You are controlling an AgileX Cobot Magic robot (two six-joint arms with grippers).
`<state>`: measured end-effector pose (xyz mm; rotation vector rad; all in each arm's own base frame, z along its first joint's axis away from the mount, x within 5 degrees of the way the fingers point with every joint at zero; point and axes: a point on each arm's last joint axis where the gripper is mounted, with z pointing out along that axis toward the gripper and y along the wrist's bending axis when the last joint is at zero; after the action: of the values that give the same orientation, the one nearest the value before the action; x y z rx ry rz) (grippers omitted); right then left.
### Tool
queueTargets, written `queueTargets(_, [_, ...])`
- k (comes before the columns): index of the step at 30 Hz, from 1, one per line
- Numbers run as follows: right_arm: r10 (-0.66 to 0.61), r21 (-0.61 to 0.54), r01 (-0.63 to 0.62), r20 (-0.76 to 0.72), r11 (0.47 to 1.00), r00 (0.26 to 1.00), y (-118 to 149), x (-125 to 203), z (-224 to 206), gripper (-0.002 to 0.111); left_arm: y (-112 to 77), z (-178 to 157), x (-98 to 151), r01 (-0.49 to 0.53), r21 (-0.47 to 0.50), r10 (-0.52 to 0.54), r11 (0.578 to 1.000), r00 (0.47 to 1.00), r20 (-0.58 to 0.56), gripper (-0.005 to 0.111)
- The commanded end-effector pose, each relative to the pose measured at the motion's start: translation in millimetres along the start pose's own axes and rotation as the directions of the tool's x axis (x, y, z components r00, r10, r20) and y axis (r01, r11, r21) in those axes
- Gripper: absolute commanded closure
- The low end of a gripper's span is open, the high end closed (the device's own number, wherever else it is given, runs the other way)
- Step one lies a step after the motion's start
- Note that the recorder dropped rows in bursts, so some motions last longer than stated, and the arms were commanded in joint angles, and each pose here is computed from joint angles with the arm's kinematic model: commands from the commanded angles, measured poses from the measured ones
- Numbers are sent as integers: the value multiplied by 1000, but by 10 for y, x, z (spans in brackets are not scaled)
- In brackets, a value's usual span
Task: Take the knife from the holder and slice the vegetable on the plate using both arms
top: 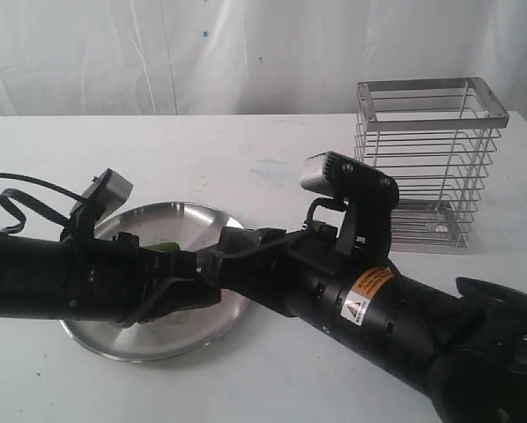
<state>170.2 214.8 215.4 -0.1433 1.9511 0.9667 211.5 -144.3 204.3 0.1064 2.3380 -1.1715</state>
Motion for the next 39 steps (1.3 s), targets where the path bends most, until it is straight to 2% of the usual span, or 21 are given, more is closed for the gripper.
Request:
queueTargets(1, [-12, -26, 12, -6, 1000, 1000, 37, -4, 13, 108, 33, -7, -122, -4, -96, 11, 995, 997, 73, 107])
queueTargets(5, [-16, -12, 16, -42, 1000, 999, 23, 28, 13, 108, 22, -8, -157, -50, -106, 58, 993, 995, 80, 107])
queueTargets(9, [-18, 25, 21, -126, 999, 992, -12, 104, 6, 108, 50, -12, -167, -53, -137, 65, 989, 994, 89, 107])
queueTargets(12, [-14, 59, 27, -199, 998, 980, -44, 170, -7, 108, 47, -11, -166, -112, -139, 124, 984, 989, 80, 107])
queueTargets(16, [-14, 61, 27, -205, 998, 979, -47, 175, -8, 108, 18, -7, -156, -119, -107, 127, 987, 989, 72, 107])
queueTargets(20, [-23, 59, 36, -205, 998, 978, -47, 175, -8, 108, 13, -16, -196, -125, -122, 136, 985, 987, 87, 107])
queueTargets(24, [-3, 50, 10, -137, 999, 991, -36, 112, 4, 108, -193, -210, -448, -182, -106, 201, 977, 958, 207, 107])
queueTargets(26, [36, 72, -29, -98, 997, 995, -52, 79, 7, 108, -299, -343, -463, -208, -96, 226, 973, 941, 252, 107])
queueTargets(28, [49, 70, -44, -63, 997, 997, -50, 48, 10, 108, -329, -383, -380, -219, -57, 227, 974, 943, 243, 107])
queueTargets(30, [47, 56, -45, -30, 997, 998, -40, 18, 12, 108, -276, -354, -234, -192, -14, 191, 981, 962, 195, 107])
queueTargets(35, [47, 47, -47, -7, 998, 999, -32, -3, 13, 108, 39, -228, 107, 11, -53, -8, 999, 998, 70, 107])
queueTargets(39, [45, 45, -45, -8, 998, 999, -30, -3, 13, 108, 158, -148, 190, 51, -85, -49, 995, 999, 22, 107])
